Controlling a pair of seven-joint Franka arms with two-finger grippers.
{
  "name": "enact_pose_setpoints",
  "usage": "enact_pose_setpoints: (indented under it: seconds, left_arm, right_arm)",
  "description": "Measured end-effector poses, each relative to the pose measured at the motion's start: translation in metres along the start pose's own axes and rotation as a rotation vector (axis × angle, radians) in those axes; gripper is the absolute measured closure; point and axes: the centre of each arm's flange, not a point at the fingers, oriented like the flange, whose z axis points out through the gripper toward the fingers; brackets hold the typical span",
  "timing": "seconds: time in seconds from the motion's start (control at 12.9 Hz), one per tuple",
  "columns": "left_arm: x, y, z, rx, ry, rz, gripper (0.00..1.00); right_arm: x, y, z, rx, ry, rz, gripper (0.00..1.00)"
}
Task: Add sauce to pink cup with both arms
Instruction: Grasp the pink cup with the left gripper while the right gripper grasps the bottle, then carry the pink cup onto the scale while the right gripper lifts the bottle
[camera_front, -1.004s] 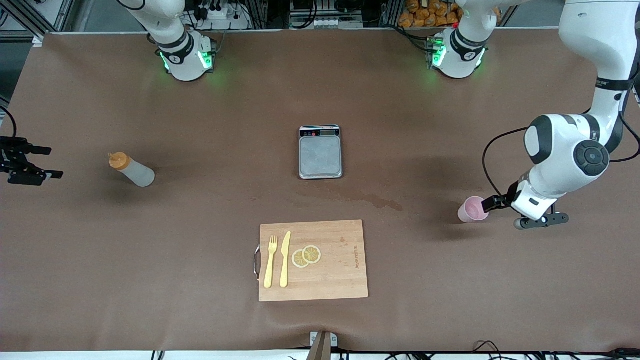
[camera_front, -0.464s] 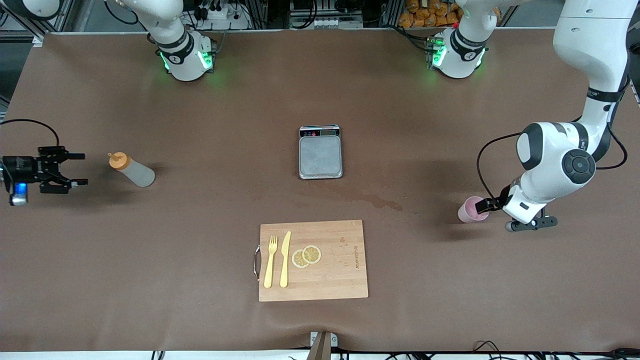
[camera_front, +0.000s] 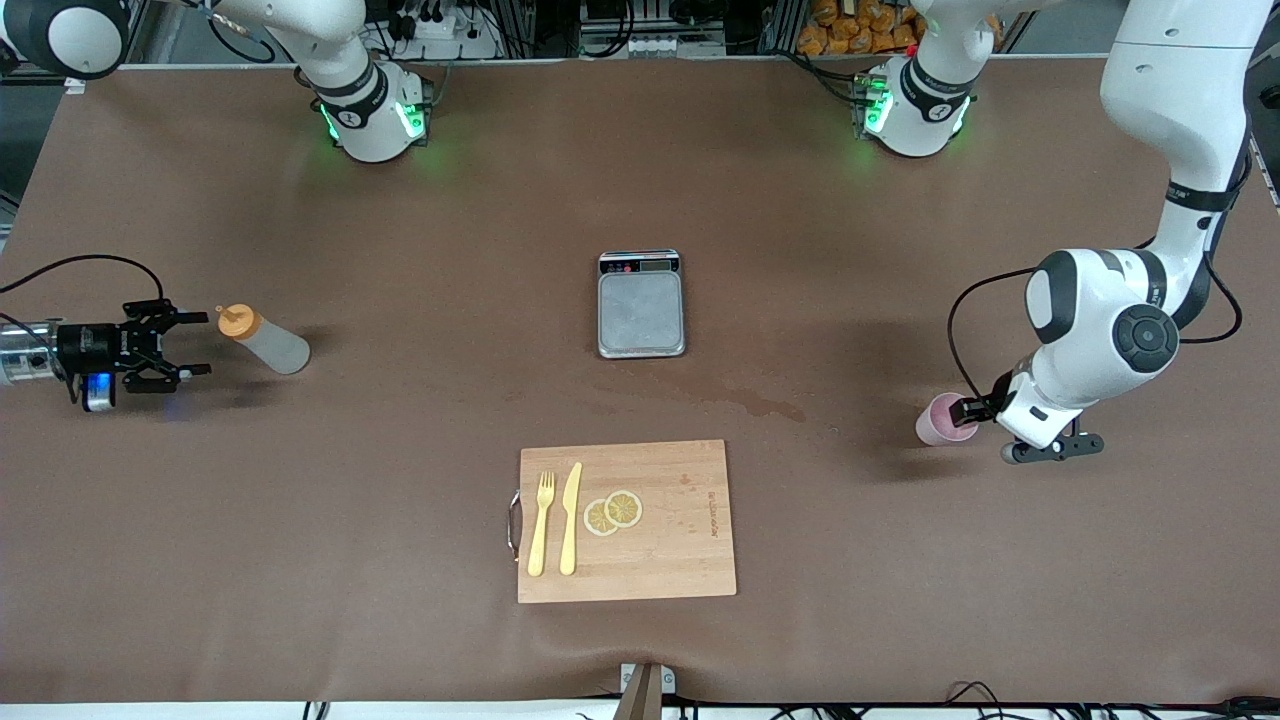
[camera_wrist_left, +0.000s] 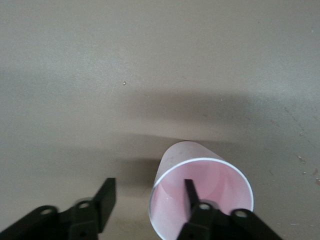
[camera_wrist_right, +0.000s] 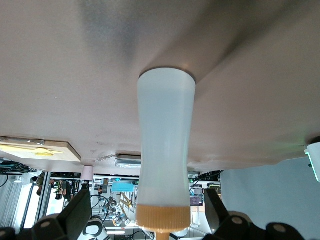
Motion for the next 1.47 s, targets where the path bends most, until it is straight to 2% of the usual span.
enact_pose_setpoints:
  seconds: [0.23,0.31,0.39,0.62,0.85,1.08,1.31,1.39,1.47]
  left_arm:
    - [-0.002,0.015,0.000,0.000,-0.001,0.025,0.81]
    - [-0.003,0.019,0.000,0.000,0.000,0.030,0.92]
    - [-0.003,0.020,0.000,0.000,-0.001,0.034,0.97]
    - [0.000,0.021,-0.004,-0.002,0.009,0.036,0.97]
    - [0.002,0.040,-0.034,-0.011,0.021,0.071,0.97]
    - [-0.018,0.095,-0.079,-0.027,0.007,0.120,0.97]
    - [-0.046,0.163,-0.099,-0.055,-0.002,0.091,0.97]
    - [-0.057,0.186,-0.101,-0.067,-0.005,0.076,0.97]
    - [-0.068,0.208,-0.103,-0.078,-0.010,0.064,0.97]
  right_arm:
    - [0.013,0.002,0.012,-0.006,-0.027,0.017,0.00]
    - [0.019,0.002,0.018,-0.005,-0.041,0.021,0.00]
    - [0.025,0.002,0.024,-0.002,-0.058,0.026,0.00]
    - [0.042,0.004,0.041,-0.003,-0.095,0.034,0.00]
    - [0.048,0.004,0.061,-0.014,-0.138,0.037,0.00]
    - [0.052,0.004,0.077,-0.020,-0.166,0.003,0.00]
    - [0.055,0.005,0.082,-0.022,-0.177,-0.005,0.00]
    - [0.055,0.005,0.082,-0.023,-0.179,-0.005,0.09]
    - [0.054,0.005,0.082,-0.024,-0.183,-0.006,0.22]
